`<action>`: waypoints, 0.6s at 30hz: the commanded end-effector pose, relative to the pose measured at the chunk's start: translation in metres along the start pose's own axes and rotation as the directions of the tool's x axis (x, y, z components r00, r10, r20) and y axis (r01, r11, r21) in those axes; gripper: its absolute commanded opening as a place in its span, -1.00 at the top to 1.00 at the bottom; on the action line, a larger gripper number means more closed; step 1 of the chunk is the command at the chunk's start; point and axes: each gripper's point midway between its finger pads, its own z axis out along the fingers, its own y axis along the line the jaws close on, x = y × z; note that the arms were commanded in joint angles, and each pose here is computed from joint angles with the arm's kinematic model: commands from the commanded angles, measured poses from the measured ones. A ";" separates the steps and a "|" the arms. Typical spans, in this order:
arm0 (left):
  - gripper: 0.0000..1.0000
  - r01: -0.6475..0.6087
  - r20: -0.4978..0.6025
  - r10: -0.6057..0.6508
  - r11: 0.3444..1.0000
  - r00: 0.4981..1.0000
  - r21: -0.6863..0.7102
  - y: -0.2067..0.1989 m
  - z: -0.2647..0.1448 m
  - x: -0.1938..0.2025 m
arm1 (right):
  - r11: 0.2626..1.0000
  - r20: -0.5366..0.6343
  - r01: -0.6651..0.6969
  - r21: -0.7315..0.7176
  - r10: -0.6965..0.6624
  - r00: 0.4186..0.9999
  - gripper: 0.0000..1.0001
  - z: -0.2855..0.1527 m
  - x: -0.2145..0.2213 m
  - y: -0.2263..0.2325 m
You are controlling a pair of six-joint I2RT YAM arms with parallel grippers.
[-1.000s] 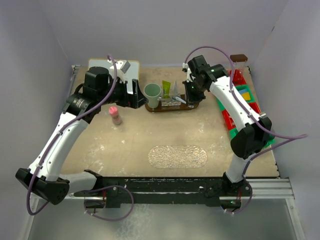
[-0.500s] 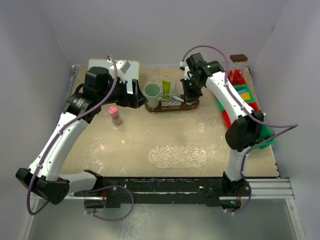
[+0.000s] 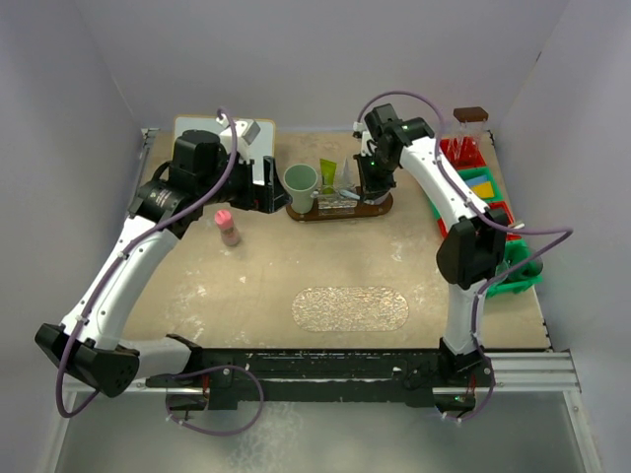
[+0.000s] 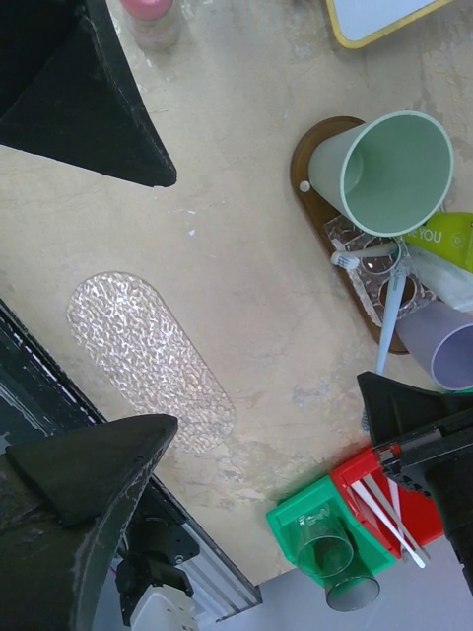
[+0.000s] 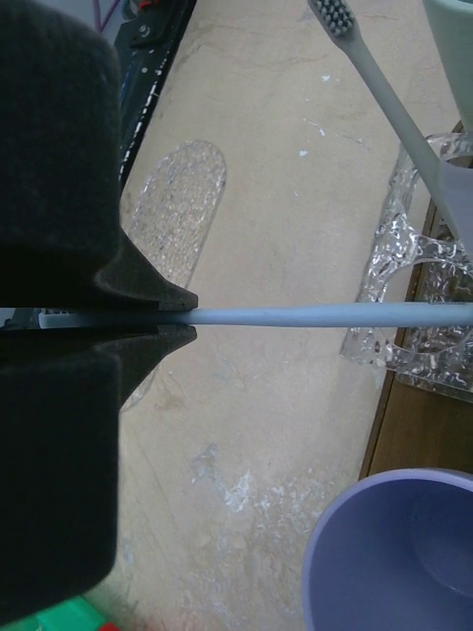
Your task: Prepare toiletry sets of a toothbrush and toothpaste on the tray
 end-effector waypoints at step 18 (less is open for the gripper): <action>-0.87 -0.041 0.062 0.041 0.999 0.997 -0.006 -0.005 -0.010 -0.022 | 0.999 0.044 -0.025 -0.029 0.027 0.999 1.00 0.009 -0.024 0.002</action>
